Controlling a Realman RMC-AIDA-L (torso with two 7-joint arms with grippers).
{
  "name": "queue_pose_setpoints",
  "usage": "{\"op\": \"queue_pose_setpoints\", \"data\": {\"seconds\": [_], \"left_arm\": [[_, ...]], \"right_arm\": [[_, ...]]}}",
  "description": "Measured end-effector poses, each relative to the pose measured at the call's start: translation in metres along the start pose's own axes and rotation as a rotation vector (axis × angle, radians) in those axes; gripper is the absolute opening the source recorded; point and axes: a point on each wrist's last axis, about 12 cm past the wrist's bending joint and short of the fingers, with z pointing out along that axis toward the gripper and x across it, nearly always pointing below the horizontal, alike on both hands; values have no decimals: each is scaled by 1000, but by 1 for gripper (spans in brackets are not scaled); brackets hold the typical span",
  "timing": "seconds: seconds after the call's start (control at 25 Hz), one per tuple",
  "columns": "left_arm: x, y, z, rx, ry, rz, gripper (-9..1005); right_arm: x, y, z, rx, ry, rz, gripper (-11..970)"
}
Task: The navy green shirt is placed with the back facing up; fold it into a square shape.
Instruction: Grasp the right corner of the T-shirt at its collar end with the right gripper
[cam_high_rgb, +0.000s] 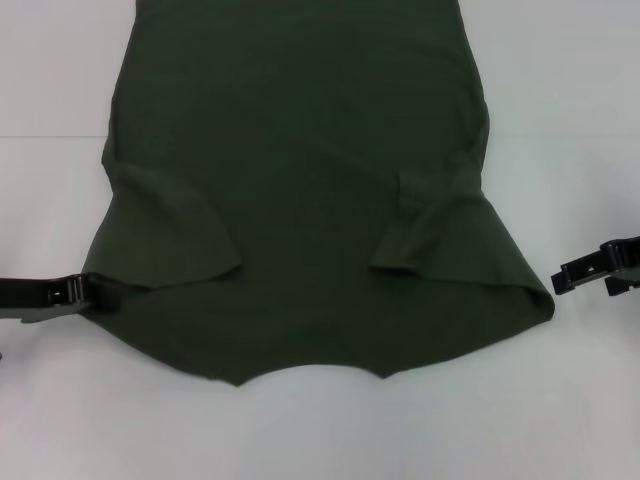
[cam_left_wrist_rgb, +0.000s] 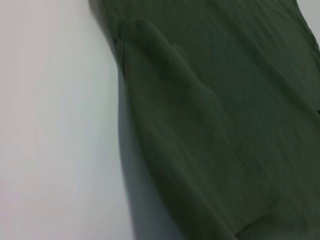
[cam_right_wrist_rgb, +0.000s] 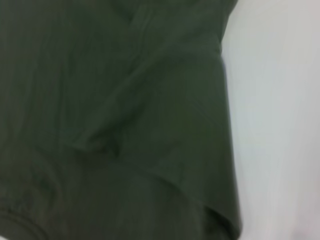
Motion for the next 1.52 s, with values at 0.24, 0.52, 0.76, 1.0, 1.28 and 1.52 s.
{"op": "queue_pose_setpoints", "data": {"seconds": [0.24, 0.52, 0.76, 1.0, 1.28, 1.52], "left_arm": [[0, 0, 0, 5, -6, 2, 53], [0, 0, -1, 10, -13, 3, 56], [0, 0, -1, 11, -14, 4, 58], [1, 1, -1, 14, -16, 0, 61], [1, 1, -2, 18, -23, -5, 64], [2, 0, -2, 23, -19, -5, 66]], "right_arm": [[1, 5, 20, 2, -28, -16, 917], [2, 11, 39, 14, -26, -27, 915], [3, 16, 47, 16, -33, -45, 916], [3, 19, 52, 24, -39, -55, 915], [3, 21, 55, 33, -38, -64, 902], [4, 19, 55, 40, -37, -60, 881]]}}
